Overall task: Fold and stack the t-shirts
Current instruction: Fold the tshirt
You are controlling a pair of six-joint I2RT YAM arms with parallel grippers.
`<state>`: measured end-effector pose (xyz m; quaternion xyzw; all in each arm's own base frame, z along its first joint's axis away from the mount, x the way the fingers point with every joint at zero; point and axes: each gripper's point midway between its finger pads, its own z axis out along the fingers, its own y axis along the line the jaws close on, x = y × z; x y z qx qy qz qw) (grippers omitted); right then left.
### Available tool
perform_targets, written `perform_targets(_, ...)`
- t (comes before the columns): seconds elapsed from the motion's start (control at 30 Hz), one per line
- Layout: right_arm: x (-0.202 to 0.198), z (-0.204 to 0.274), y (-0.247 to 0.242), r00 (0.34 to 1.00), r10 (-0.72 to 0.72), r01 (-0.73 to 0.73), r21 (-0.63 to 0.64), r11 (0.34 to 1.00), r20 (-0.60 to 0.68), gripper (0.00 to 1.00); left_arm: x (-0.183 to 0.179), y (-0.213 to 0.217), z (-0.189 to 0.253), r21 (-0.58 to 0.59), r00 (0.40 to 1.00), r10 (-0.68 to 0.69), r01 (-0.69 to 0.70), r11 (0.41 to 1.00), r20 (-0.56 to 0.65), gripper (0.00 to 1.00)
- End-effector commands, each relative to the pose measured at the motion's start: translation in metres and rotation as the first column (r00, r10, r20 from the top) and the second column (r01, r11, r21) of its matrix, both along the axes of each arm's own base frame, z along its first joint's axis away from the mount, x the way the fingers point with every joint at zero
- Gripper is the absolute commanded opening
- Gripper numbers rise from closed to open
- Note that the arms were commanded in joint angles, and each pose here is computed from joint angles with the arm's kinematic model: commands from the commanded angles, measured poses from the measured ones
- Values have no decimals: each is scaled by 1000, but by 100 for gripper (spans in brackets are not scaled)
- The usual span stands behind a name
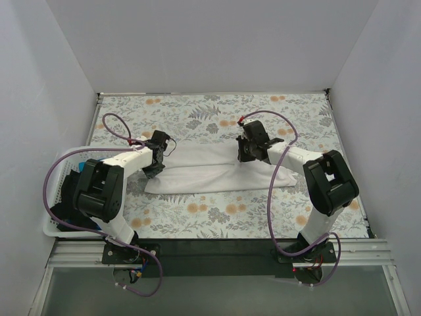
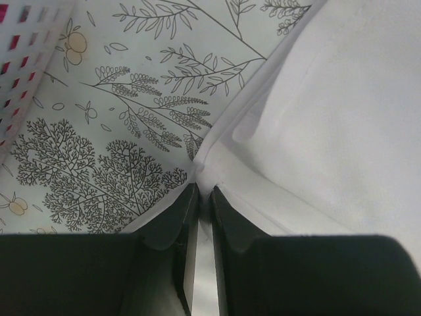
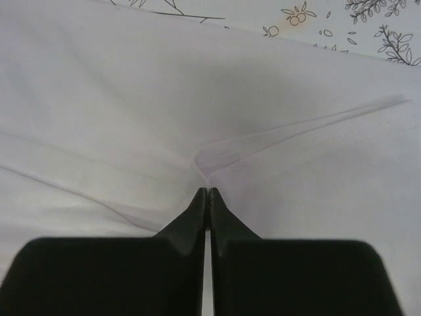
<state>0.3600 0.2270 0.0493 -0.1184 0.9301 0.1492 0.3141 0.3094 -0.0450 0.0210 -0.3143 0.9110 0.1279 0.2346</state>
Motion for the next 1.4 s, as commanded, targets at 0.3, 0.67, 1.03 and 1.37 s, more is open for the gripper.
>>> perform_targets(0.3, 17, 22, 0, 998, -4, 3, 18, 1000, 67, 28, 0, 9, 18, 12, 996, 75, -76, 997, 45, 36)
perform_targets(0.67, -26, 39, -46, 992, -123, 120, 91, 989, 25, 50, 24, -59, 94, -196, 965, -121, 169, 966, 234, 73)
perform_targets(1.03, -51, -13, -138, 896, -389, 438, 282, 854, -213, 49, 82, -99, 51, -184, 906, -351, 396, 900, 235, 72)
perform_targets(1.37, 25, -32, -173, 858, -458, 511, 312, 801, -231, 48, 78, -95, 1, -182, 945, -321, 328, 927, 64, 69)
